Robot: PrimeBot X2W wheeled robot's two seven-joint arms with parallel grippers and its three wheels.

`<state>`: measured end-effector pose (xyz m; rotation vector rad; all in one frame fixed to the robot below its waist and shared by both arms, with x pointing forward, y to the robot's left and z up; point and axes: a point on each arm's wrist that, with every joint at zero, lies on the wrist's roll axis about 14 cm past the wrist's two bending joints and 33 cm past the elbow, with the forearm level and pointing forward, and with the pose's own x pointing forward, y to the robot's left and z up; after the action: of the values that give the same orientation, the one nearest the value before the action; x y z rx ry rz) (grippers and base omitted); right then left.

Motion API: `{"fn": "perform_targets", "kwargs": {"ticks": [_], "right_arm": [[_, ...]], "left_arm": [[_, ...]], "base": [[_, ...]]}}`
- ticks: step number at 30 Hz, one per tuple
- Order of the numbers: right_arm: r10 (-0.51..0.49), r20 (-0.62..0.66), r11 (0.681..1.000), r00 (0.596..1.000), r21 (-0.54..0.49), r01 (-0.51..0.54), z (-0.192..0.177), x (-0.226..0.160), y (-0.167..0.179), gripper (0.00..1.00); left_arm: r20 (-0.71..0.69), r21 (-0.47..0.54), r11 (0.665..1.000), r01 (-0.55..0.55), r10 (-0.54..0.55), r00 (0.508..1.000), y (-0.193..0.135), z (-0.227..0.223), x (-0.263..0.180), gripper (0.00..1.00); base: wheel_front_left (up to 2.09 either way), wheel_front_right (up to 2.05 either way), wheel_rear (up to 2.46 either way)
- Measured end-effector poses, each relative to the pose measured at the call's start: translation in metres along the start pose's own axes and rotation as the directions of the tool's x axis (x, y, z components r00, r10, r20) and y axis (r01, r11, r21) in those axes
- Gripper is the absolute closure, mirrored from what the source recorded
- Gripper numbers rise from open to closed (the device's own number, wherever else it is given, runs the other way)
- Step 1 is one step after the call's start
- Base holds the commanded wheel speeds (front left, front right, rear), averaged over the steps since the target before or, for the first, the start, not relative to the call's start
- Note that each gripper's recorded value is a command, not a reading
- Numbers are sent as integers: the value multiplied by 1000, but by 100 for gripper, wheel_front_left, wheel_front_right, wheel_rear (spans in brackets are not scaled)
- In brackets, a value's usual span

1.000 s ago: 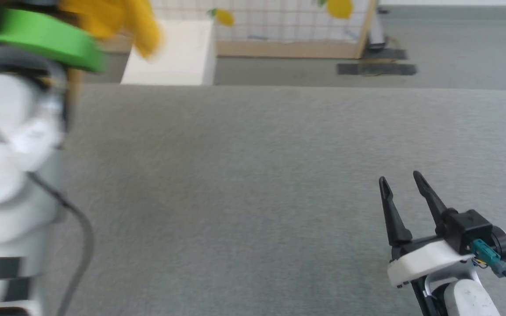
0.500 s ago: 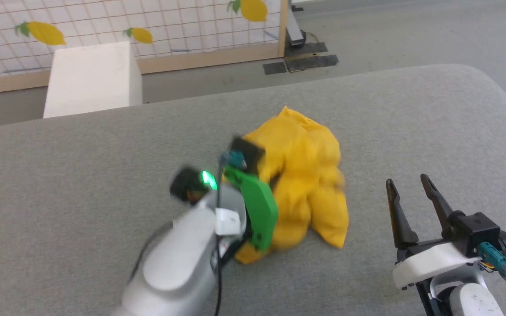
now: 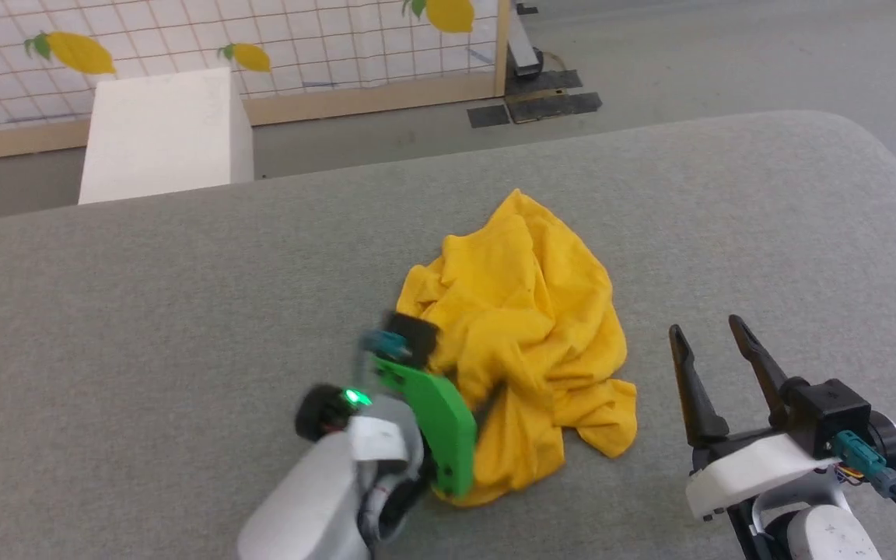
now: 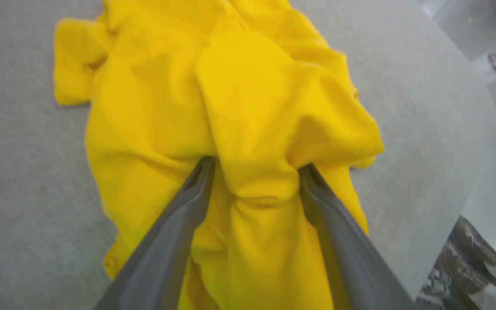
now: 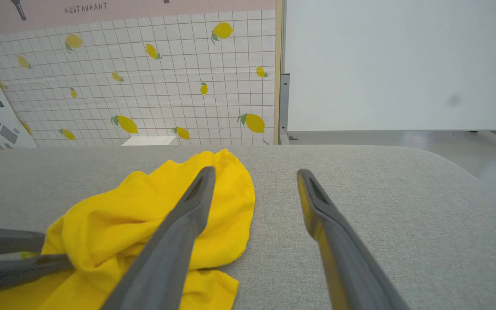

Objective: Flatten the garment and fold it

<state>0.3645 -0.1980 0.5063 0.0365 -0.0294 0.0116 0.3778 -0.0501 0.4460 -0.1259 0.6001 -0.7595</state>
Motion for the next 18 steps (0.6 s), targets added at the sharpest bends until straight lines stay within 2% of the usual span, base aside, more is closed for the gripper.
{"fn": "perform_targets", "kwargs": {"ticks": [2, 4, 7, 10, 15, 18], "right_arm": [[14, 2, 1000, 1000, 0, -14, 0, 2, 4, 0], [29, 2, 1000, 1000, 2, -29, 1, 5, 9, 0], [53, -1, 999, 999, 0, -53, 0, 8, 17, 0], [71, 1, 997, 997, -3, -71, 2, 12, 23, 0], [85, -19, 996, 996, -6, -85, 2, 24, 27, 0], [87, -75, 996, 993, -12, -88, 0, 47, 27, 0]], "left_arm": [[224, -41, 997, -61, 68, 972, 17, 43, -12, 0], [436, -53, 988, -142, 151, 887, 38, 81, -35, 0], [602, -102, 962, -254, 263, 754, 70, 100, -69, 0], [652, -157, 923, -352, 365, 665, 98, 93, -97, 0], [673, -181, 860, -476, 461, 578, 127, 84, -136, 0], [693, -189, 820, -540, 501, 518, 140, 85, -159, 0]], "base": [[0, 0, 0], [0, 0, 0], [0, 0, 0], [0, 0, 0], [0, 0, 0], [0, 0, 0]]}}
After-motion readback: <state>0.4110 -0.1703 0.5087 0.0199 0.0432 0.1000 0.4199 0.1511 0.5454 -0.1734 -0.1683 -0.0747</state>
